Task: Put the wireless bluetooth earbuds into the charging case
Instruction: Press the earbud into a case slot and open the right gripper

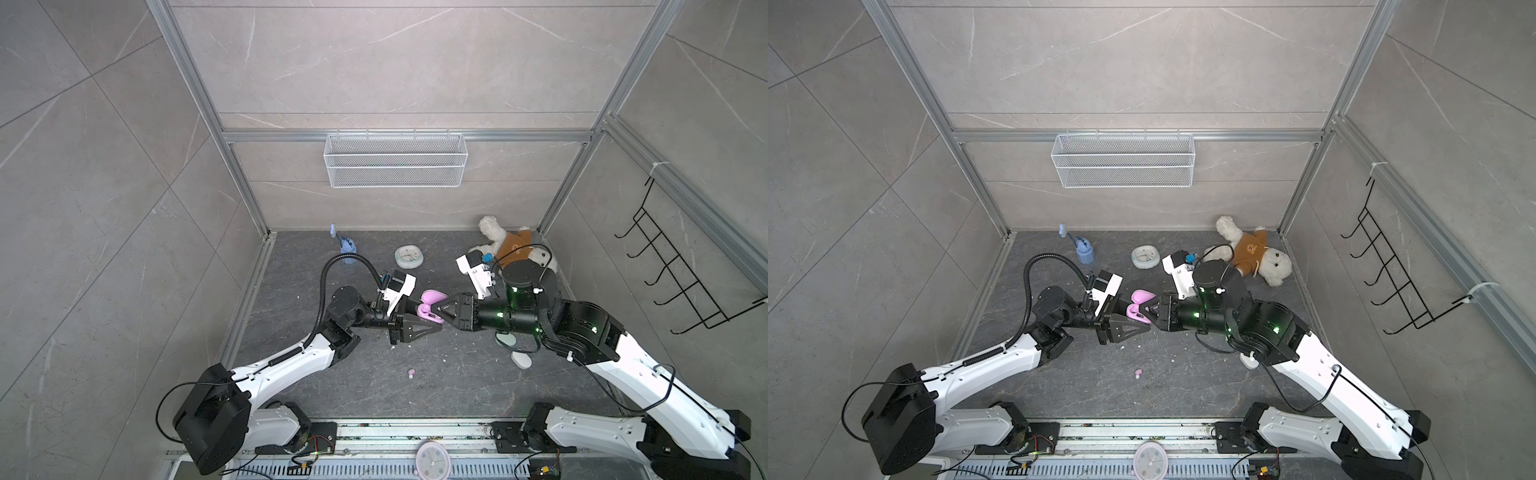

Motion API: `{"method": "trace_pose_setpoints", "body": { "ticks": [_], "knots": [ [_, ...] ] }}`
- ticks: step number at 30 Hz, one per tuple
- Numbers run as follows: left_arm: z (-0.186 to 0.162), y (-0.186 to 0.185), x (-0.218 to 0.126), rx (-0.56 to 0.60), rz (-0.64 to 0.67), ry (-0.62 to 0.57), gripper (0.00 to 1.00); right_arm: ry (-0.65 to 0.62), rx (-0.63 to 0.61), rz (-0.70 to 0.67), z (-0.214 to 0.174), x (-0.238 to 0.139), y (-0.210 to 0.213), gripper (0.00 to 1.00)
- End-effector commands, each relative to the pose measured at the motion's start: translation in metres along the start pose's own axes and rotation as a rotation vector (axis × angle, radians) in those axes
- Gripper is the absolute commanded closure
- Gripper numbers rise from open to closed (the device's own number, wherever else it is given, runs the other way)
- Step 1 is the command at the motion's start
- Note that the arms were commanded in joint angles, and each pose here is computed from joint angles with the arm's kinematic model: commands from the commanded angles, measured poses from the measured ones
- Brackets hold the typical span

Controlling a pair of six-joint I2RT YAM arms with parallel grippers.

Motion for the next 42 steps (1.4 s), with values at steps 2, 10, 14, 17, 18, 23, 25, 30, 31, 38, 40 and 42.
{"method": "trace_pose_setpoints", "body": {
  "ticks": [2, 10, 14, 17, 18, 23, 25, 30, 31, 38, 40, 42],
  "knots": [
    [0.027, -0.023, -0.004, 0.116, -0.048, -0.064, 0.90, 0.024, 0.013, -0.032, -0.003, 0.002, -0.006, 0.73],
    [0.026, -0.024, -0.005, 0.117, -0.048, -0.062, 0.90, 0.014, 0.008, -0.046, 0.000, 0.001, -0.006, 0.59],
    [0.026, -0.024, -0.005, 0.116, -0.046, -0.060, 0.90, 0.010, 0.002, -0.050, 0.003, -0.001, -0.004, 0.52],
    [0.025, -0.024, -0.006, 0.113, -0.043, -0.059, 0.90, 0.007, -0.001, -0.049, 0.003, -0.003, -0.003, 0.49],
    [0.024, -0.024, -0.005, 0.111, -0.042, -0.058, 0.90, 0.004, -0.003, -0.046, 0.004, -0.004, -0.002, 0.49],
    [0.023, -0.023, -0.006, 0.109, -0.037, -0.054, 0.90, -0.008, -0.007, -0.037, 0.006, -0.006, 0.001, 0.48],
    [0.022, -0.023, -0.006, 0.107, -0.034, -0.052, 0.90, -0.010, -0.009, -0.028, 0.006, -0.007, 0.002, 0.47],
    [0.023, -0.023, -0.006, 0.105, -0.035, -0.052, 0.90, -0.013, -0.016, -0.020, 0.008, -0.008, 0.005, 0.46],
    [0.023, -0.022, -0.005, 0.105, -0.035, -0.051, 0.90, -0.016, -0.018, -0.018, 0.009, -0.008, 0.005, 0.45],
    [0.022, -0.023, -0.006, 0.102, -0.034, -0.046, 0.90, -0.014, -0.024, -0.020, 0.009, -0.009, 0.006, 0.39],
    [0.022, -0.022, -0.006, 0.102, -0.032, -0.046, 0.90, -0.014, -0.023, -0.019, 0.009, -0.009, 0.006, 0.38],
    [0.022, -0.022, -0.005, 0.100, -0.033, -0.045, 0.90, -0.012, -0.024, -0.018, 0.009, -0.009, 0.007, 0.35]
  ]
}}
Point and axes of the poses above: each gripper's point midway between its finger pads, its own x axis out along the fingers, its own y axis along the line the jaws close on, z = x × y, the point moved 3 cm from there along -x, back along the fingers, and after that the axes turned 1 degree about x, right-handed, at the moved point
